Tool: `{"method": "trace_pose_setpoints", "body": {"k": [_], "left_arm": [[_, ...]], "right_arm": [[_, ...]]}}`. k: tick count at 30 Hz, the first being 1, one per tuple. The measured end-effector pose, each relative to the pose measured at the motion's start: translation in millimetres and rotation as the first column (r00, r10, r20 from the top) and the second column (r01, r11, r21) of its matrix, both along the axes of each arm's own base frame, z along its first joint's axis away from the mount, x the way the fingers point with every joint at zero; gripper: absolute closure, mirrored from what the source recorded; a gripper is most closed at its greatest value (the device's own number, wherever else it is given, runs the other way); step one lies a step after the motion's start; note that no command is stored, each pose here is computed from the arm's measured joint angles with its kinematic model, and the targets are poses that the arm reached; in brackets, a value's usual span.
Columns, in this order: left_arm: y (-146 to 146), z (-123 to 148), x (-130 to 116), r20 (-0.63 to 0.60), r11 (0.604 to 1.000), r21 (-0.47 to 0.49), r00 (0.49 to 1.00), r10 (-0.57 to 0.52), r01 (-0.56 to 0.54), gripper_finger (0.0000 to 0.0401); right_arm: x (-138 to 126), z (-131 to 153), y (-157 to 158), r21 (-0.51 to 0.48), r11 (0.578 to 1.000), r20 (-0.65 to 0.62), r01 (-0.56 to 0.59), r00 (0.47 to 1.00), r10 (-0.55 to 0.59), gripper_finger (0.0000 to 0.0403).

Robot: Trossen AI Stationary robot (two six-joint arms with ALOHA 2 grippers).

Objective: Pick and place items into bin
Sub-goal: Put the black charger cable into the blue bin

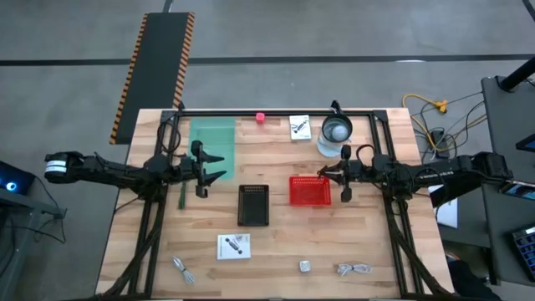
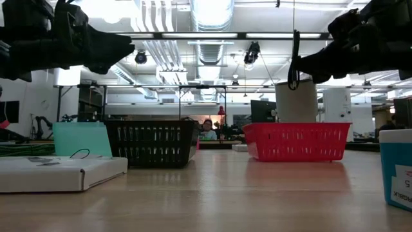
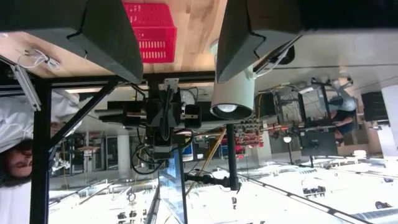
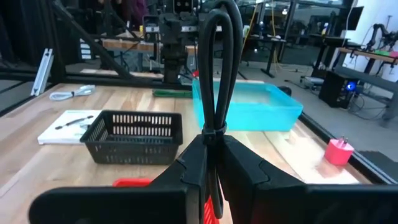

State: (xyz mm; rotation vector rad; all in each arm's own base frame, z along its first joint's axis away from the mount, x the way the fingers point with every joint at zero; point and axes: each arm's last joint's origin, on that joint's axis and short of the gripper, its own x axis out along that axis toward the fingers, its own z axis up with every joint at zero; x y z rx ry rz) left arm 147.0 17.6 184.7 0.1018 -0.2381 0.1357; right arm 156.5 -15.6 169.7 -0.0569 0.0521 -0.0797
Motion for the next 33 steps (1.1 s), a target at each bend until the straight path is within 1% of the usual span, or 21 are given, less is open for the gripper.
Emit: {"method": "trace_pose_setpoints", "body": {"k": [11,15,23,33], "left_arm": [[0,1,0,0.010,1.000,-0.002,1.000,-0.001,0.001,0.0211],[1,1,6,-0.005,1.000,-0.021,1.000,-0.015,0.015,0.0211],[4,4,40,-0.058,0.999,-0.031,0.998,-0.019,0.017,0.0211],[10,11,93,-0.091,0.999,-0.034,0.996,-0.026,0.023,0.0211]], "right_arm": [[2,5,0,-0.021,1.000,0.018,-0.002,1.000,0.002,0.0375],[2,8,0,-0.026,1.000,0.045,-0.003,0.999,0.004,0.0375],[5,7,1,-0.054,0.998,0.058,-0.035,0.998,0.038,0.0374],[9,2,0,-0.055,0.998,0.034,-0.039,0.999,0.041,0.0374]]}}
